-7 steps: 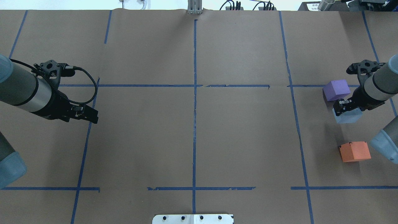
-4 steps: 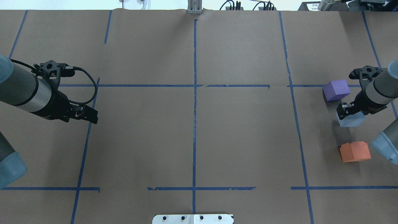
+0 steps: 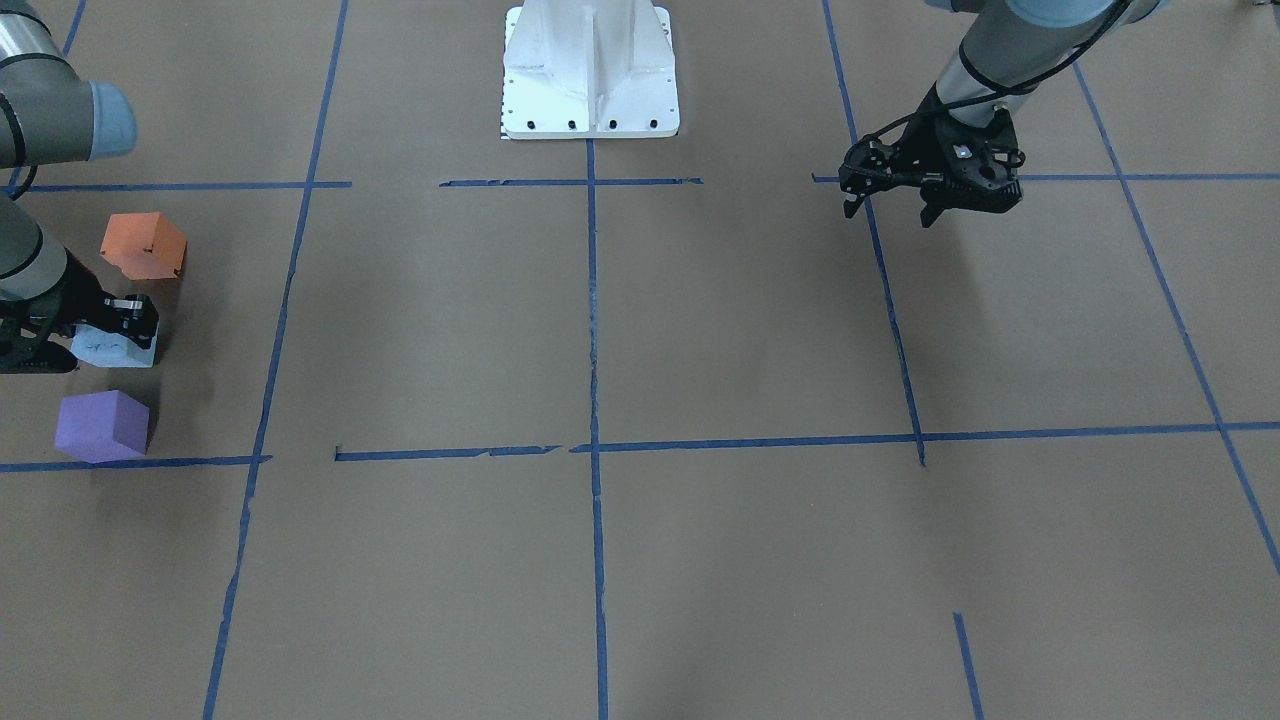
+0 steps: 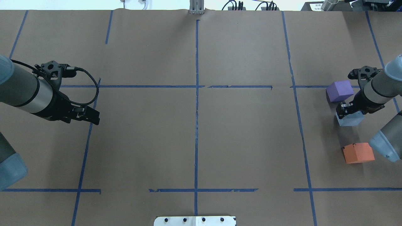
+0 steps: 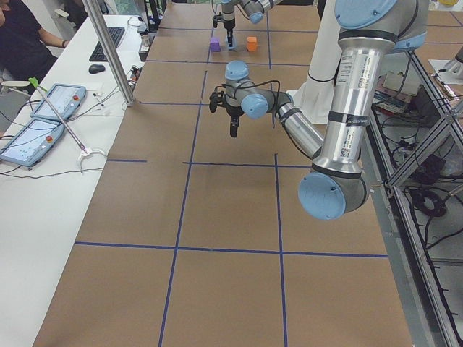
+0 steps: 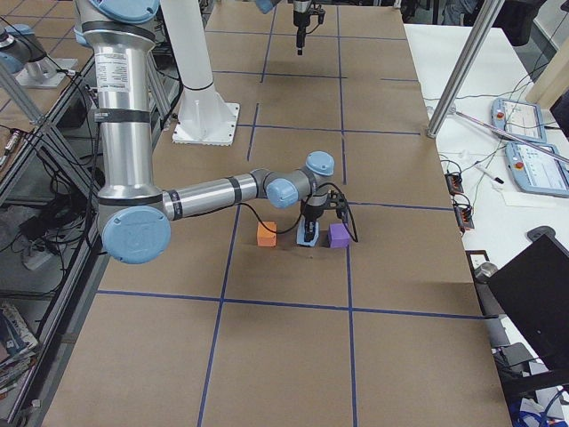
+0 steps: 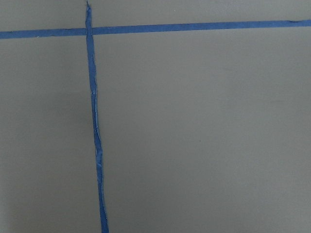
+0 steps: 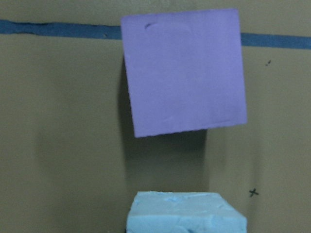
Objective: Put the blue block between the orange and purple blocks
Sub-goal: 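Lower the light blue cube between the purple and orange cubes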
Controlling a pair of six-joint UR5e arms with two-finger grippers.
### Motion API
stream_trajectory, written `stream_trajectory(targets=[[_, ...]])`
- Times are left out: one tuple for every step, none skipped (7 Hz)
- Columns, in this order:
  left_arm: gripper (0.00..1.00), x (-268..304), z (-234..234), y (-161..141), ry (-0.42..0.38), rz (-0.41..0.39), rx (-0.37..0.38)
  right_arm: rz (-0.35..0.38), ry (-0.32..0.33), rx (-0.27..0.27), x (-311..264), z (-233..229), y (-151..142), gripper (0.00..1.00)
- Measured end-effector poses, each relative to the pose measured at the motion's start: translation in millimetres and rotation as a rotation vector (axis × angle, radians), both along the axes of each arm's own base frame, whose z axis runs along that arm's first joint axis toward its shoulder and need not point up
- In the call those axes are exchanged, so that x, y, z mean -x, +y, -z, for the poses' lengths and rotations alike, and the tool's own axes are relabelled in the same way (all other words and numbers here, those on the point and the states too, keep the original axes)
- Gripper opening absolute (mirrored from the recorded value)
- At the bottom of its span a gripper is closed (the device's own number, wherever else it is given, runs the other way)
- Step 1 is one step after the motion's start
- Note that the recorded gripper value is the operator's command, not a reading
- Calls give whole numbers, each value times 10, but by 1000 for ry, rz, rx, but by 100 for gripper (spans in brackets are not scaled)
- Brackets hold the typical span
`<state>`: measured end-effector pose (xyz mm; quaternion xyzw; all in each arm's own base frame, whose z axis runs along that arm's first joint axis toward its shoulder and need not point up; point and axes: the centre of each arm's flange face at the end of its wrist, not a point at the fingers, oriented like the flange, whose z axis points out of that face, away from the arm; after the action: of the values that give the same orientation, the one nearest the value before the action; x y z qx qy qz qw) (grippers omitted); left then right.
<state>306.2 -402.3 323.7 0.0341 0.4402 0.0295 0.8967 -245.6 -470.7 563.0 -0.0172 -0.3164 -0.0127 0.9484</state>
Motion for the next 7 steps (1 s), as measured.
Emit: stream_trajectory(targets=[[100, -5, 12, -1, 2, 3, 3, 0, -3, -5, 23, 28, -31, 11], [100, -10, 30, -3, 5, 8, 6, 0, -4, -7, 36, 39, -45, 15], [100, -11, 39, -2, 6, 10, 8, 1, -3, -6, 39, 30, -48, 43], [100, -12, 42, -1, 7, 10, 9, 3, -1, -4, 49, 12, -49, 59], [100, -13, 44, -1, 7, 10, 9, 5, 0, -3, 57, -1, -48, 64], [100, -14, 41, -2, 7, 10, 9, 8, 0, -3, 69, -1, -44, 99], [100, -15, 40, -3, 6, 10, 10, 10, -1, -5, 81, 7, -38, 100]])
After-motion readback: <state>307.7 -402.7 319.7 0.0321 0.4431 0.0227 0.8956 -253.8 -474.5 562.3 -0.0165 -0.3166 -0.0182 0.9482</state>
